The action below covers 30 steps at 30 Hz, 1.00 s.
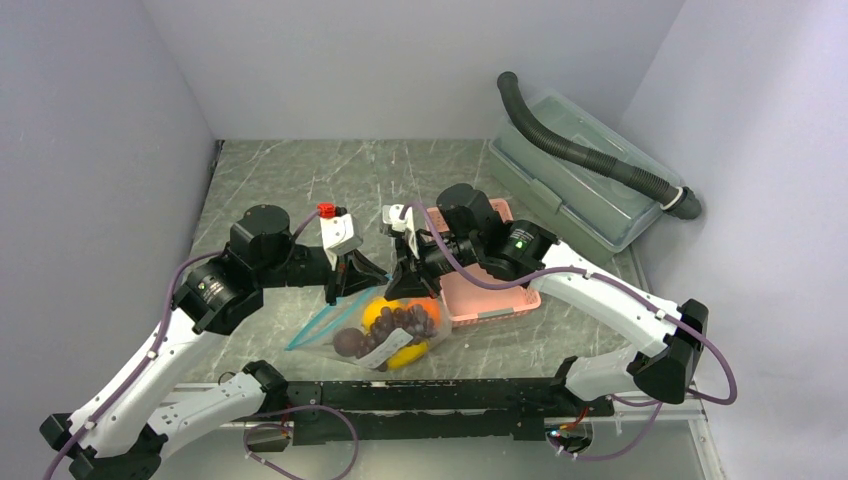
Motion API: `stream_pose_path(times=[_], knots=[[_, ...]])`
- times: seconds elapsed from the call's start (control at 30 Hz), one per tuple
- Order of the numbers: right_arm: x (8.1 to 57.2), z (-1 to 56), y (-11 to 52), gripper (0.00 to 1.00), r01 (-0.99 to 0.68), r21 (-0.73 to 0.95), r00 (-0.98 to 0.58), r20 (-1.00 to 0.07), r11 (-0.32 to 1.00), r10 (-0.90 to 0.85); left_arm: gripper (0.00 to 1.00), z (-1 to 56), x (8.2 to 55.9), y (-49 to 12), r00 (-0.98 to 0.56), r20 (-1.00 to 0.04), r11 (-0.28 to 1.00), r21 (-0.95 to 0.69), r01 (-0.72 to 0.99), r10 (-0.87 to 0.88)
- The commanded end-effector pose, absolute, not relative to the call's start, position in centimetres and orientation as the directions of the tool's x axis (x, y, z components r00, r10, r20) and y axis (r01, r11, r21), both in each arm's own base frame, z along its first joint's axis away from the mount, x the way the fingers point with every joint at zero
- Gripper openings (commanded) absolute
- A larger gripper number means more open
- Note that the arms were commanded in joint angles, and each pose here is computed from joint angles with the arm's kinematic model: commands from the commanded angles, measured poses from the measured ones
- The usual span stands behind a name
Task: Place the food in the zip-top bag and seal the zipper
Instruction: Zip the zipper food storage bag at the center of the board.
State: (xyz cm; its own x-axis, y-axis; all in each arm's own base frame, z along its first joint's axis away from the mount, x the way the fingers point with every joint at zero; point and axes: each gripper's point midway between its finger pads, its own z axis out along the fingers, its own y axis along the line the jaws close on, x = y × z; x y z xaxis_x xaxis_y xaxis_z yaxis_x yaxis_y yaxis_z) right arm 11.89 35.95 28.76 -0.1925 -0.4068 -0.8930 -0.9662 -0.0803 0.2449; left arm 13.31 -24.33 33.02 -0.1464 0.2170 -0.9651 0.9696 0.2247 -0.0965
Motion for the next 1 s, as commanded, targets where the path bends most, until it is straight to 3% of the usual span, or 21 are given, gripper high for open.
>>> stream_pose_path(times=[0.0, 0.97], knots=[[12.0, 33.9, 36.3, 0.0, -0.983, 0.15, -0.117, -0.956, -0.107, -0.268, 0.0, 33.4, 13.0, -24.3, -0.112, -0.97, 0.201, -0.068, 0.977, 0.216], [13.3, 37.6, 33.3, 0.0, -0.998, 0.053, -0.059, -0.983, 0.035, -0.172, 0.0, 33.1, 12.3, -23.4, -0.119, -0.967, 0.218, -0.069, 0.974, 0.224]])
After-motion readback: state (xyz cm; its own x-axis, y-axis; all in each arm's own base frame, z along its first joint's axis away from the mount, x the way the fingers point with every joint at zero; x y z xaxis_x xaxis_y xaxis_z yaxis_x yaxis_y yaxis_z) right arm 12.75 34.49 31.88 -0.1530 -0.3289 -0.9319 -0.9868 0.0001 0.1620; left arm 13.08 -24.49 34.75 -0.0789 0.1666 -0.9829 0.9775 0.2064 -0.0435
